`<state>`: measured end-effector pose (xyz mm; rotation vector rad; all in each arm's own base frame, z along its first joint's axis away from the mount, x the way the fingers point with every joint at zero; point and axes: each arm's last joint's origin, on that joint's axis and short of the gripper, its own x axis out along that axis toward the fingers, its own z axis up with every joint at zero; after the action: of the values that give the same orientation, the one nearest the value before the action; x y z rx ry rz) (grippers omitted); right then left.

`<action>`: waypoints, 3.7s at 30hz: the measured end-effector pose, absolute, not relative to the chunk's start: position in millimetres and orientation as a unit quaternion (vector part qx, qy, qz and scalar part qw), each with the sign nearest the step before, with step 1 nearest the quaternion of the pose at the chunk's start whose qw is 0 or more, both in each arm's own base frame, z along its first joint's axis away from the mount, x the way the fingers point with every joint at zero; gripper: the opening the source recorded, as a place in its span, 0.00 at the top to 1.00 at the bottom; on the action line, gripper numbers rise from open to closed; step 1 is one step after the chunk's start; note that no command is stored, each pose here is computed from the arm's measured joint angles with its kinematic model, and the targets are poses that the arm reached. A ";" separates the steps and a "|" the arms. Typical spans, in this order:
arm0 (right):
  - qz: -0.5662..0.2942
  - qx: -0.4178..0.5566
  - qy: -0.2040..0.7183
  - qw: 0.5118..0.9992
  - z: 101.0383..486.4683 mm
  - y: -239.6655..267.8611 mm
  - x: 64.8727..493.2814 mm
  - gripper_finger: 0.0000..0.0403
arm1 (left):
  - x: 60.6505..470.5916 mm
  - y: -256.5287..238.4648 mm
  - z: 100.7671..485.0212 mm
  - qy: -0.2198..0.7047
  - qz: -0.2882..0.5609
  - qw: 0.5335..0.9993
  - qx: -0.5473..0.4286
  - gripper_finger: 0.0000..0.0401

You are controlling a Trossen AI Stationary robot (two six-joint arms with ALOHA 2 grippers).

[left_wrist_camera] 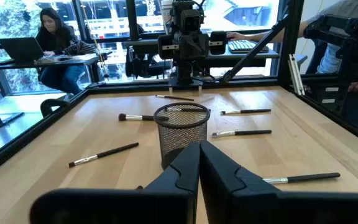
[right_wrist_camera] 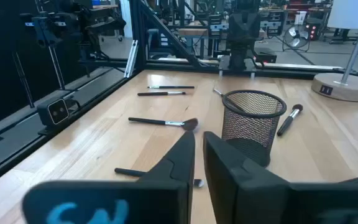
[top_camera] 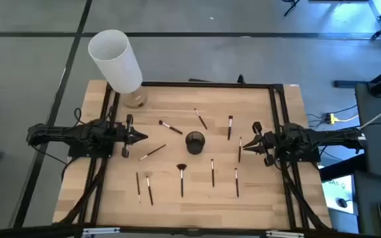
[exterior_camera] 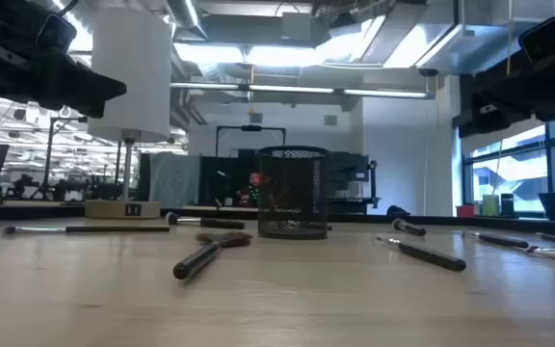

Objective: Pick & Place Makeup Brushes

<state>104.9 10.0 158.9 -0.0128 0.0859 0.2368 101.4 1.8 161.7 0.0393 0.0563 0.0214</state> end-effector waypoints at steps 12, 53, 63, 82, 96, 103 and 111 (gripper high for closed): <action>0.118 -0.006 0.043 0.992 159.0 10.0 104.9 0.91 | 101.4 1.8 161.8 0.028 0.011 0.999 0.020 0.98; 0.118 -0.006 0.043 0.992 159.0 10.0 104.9 0.91 | 101.4 1.8 161.8 0.028 0.011 0.999 0.020 0.98; 0.118 -0.006 0.043 0.992 159.0 10.0 104.9 0.91 | 101.4 1.8 161.7 0.028 0.011 0.999 0.020 0.98; 0.107 -0.049 0.041 0.992 158.6 9.3 105.1 0.91 | 101.4 1.7 161.8 0.028 0.011 0.999 0.020 0.98; 0.061 -0.057 -0.077 0.994 181.5 7.0 104.9 0.91 | 101.4 1.7 161.7 0.028 0.011 0.999 0.020 0.98; -0.022 -0.084 -0.190 0.978 203.9 2.7 99.8 0.91 | 101.5 2.5 162.2 0.026 0.023 0.998 0.060 0.98; -0.214 0.068 -0.261 0.939 225.3 -11.1 93.0 0.91 | 100.8 6.4 174.1 -0.026 0.096 0.989 0.108 0.98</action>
<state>93.0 -11.1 225.3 0.1390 -0.5331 -0.4376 100.8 6.4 174.1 0.2158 -0.0522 0.1918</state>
